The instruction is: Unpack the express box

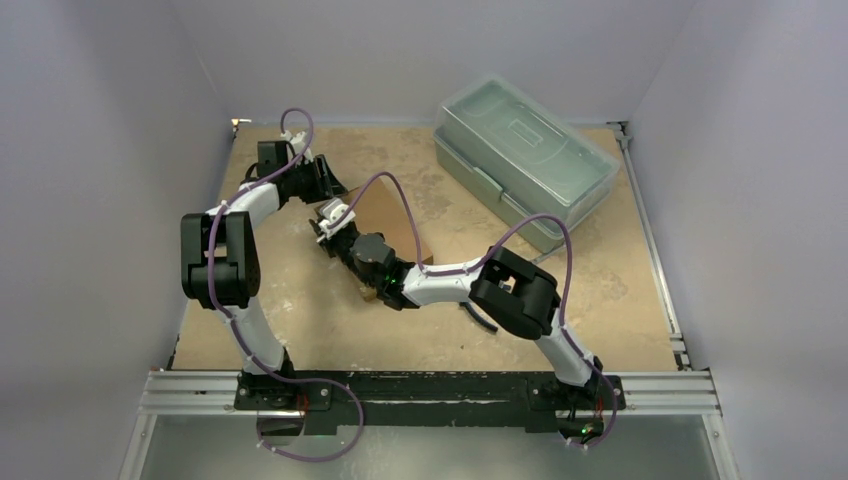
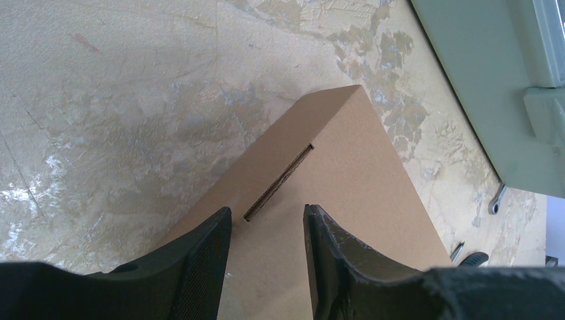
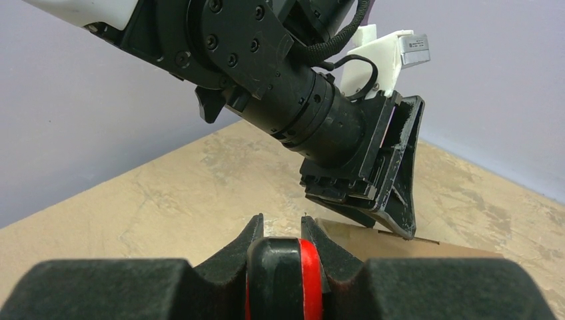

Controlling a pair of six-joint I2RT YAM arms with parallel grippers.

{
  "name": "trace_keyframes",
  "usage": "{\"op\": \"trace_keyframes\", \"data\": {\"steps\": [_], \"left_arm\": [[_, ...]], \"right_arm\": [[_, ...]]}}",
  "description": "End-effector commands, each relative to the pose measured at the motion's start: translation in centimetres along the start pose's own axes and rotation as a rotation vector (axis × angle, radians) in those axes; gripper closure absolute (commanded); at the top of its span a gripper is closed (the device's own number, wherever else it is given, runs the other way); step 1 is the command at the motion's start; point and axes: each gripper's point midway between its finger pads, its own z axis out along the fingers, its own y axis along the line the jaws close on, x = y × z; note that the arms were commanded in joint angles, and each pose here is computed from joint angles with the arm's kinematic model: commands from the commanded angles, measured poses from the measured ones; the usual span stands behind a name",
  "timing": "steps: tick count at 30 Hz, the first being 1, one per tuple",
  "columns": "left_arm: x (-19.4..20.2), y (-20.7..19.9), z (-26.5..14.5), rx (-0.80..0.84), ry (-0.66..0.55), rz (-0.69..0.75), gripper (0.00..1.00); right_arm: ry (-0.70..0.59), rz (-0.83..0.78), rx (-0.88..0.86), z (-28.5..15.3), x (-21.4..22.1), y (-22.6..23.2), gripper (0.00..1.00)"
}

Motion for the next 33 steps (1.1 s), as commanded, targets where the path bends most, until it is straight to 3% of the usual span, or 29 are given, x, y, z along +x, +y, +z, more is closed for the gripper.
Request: {"op": "trace_keyframes", "data": {"steps": [1,10,33], "left_arm": [[-1.6,-0.5,-0.4,0.02,-0.046,0.025,0.57],[-1.5,-0.5,-0.3,0.021,-0.045,0.024,0.57],[-1.5,-0.4,-0.2,0.018,-0.043,0.026,0.57]], "right_arm": [[-0.138,0.039,0.014,0.5,-6.8,-0.7,1.0],[-0.182,0.072,-0.002,-0.4,-10.4,-1.3,1.0],[-0.078,0.069,-0.002,0.9,-4.6,-1.0,1.0]]}}
